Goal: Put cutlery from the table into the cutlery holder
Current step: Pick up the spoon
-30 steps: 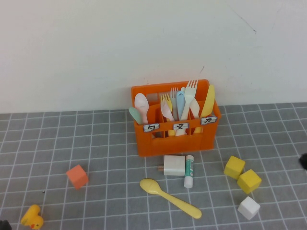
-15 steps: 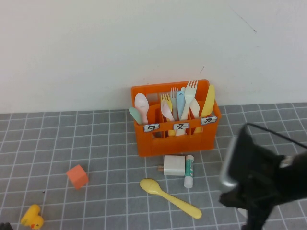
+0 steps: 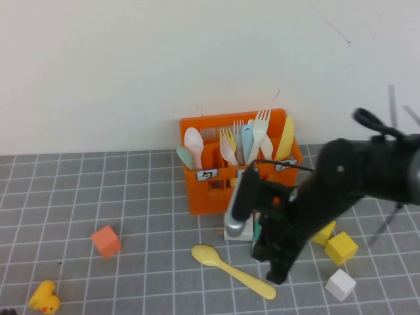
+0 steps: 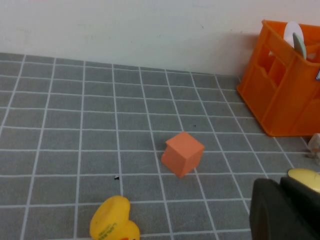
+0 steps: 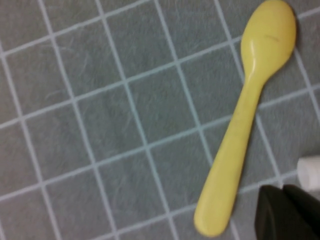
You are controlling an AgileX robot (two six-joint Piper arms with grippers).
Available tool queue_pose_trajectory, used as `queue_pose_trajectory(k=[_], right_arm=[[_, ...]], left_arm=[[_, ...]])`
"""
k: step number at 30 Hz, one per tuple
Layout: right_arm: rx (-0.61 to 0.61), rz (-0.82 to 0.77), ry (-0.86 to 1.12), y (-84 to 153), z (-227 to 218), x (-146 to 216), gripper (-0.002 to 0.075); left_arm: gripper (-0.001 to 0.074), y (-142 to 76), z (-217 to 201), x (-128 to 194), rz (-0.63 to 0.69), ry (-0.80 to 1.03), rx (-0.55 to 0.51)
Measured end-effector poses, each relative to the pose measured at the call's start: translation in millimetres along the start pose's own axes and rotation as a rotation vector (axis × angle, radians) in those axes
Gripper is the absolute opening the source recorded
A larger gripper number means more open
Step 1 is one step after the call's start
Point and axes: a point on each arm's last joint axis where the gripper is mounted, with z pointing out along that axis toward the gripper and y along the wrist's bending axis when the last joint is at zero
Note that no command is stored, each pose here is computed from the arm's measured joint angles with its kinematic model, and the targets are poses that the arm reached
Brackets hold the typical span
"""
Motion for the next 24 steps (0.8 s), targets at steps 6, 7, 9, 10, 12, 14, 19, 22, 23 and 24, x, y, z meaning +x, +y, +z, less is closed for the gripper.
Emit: queue_pose_trajectory(k=[6, 7, 9, 10, 12, 14, 19, 22, 23, 24], right_arm=[[-0.007, -0.029, 0.004, -12, 27, -17, 0.0024], [-0.015, -0.039, 0.009, -13, 32, -19, 0.0045], [-0.022, -0.053, 0.011, -16, 40, -23, 0.0118], [-0.028, -0.056, 0.011, -17, 43, -25, 0.0169], [-0.048, -0.059, 0.016, -17, 49, -28, 0.0277], [-0.069, -0.065, 0.03, -16, 55, -28, 0.0356], [-0.116, -0.096, 0.087, -14, 67, -20, 0.0411], [-0.128, -0.1, 0.108, -14, 74, -16, 0.0415], [-0.133, -0.1, 0.112, -13, 76, -15, 0.0417], [-0.137, -0.098, 0.118, -13, 79, -14, 0.0417]], left_arm=[[-0.0001, 0, 0, 0, 0.016, 0.0, 0.0], [-0.0001, 0, 0, 0, 0.016, 0.0, 0.0], [-0.0001, 0, 0, 0, 0.016, 0.0, 0.0], [-0.0001, 0, 0, 0, 0.016, 0.0, 0.0], [-0.0001, 0, 0, 0, 0.016, 0.0, 0.0], [-0.0001, 0, 0, 0, 0.016, 0.0, 0.0], [-0.0001, 0, 0, 0, 0.016, 0.0, 0.0], [-0.0001, 0, 0, 0, 0.016, 0.0, 0.0], [0.0, 0, 0, 0, 0.016, 0.0, 0.0], [0.0, 0, 0, 0, 0.016, 0.0, 0.0]])
